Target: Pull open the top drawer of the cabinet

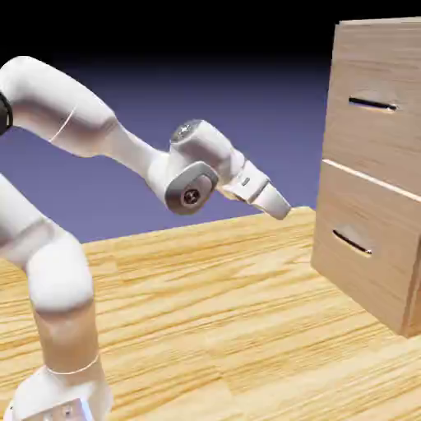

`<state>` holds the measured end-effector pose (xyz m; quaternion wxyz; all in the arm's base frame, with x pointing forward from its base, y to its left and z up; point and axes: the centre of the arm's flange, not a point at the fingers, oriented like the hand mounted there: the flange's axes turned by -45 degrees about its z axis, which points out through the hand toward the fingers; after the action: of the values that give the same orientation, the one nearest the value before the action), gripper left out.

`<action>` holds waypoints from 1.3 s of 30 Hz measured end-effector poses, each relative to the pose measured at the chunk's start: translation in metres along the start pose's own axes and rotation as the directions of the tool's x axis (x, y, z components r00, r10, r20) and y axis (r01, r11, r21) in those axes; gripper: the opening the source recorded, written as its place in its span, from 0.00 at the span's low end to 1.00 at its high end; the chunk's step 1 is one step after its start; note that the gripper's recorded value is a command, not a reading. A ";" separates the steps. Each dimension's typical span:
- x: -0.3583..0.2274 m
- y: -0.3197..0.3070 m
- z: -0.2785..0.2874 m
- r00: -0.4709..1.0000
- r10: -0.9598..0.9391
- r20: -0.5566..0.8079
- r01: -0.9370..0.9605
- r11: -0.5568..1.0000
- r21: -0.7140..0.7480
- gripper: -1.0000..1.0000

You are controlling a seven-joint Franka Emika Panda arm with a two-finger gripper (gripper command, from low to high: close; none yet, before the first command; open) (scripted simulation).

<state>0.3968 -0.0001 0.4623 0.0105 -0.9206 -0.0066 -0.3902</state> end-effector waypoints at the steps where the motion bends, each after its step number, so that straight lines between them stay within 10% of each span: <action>1: 0.006 0.004 0.002 0.999 0.040 -0.004 -0.040 0.999 0.012 0.50; 20: 0.084 0.081 0.071 0.737 0.676 -0.017 -0.668 0.731 0.139 0.50; 39: 0.141 0.088 0.122 0.303 0.946 -0.118 -0.907 0.325 0.269 0.50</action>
<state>0.5842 -0.0847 0.4769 0.3037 -0.6931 0.4970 -0.4248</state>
